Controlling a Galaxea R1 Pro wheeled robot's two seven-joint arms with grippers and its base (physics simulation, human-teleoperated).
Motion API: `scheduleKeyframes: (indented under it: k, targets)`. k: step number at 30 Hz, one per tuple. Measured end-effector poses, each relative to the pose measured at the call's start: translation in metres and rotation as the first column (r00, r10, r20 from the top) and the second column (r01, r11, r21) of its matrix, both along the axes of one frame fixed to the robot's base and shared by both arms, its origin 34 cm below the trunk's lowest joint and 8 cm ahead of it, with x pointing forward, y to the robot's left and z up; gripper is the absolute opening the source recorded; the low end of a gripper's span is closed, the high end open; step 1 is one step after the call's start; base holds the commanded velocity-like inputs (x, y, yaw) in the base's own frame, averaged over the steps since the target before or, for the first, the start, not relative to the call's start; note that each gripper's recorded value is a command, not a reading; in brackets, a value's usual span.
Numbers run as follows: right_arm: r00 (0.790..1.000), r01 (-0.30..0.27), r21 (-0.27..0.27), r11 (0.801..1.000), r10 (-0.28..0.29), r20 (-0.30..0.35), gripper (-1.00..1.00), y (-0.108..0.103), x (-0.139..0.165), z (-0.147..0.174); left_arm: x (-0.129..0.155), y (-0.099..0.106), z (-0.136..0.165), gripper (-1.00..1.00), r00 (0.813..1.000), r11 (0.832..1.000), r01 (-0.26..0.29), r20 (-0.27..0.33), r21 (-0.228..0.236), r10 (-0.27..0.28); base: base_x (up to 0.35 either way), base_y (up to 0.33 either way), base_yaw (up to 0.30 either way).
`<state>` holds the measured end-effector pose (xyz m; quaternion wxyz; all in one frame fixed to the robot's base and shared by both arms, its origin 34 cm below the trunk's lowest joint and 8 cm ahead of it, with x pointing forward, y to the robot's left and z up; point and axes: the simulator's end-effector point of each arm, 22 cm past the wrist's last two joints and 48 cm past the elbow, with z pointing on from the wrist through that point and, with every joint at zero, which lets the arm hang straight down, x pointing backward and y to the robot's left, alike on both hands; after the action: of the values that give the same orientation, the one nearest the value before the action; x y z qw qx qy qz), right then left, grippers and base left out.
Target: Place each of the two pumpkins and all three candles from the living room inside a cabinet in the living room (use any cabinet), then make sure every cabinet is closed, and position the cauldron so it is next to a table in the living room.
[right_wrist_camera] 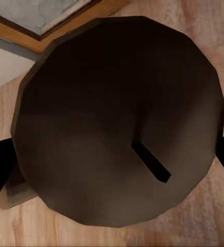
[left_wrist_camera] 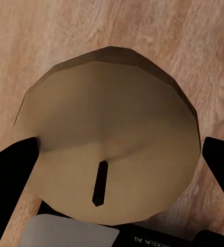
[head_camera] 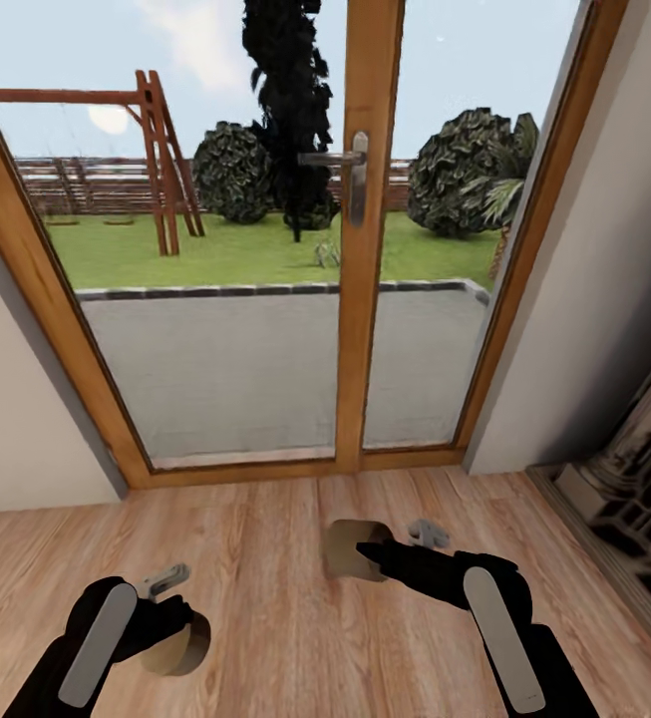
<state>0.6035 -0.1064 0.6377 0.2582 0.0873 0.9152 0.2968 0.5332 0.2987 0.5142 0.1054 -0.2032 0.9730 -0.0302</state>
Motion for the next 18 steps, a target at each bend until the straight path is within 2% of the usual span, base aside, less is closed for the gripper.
scheduleKeyframes:
  k: [18]
  targets:
    - [1.0,-0.001,0.002,1.0,0.001,0.02,-1.0,0.0009,0.0011,0.0096,0.0039,-0.0011,0.0081,-1.0,1.0,1.0,0.0,0.021,-0.002,0.001,0.0,0.0,-0.233]
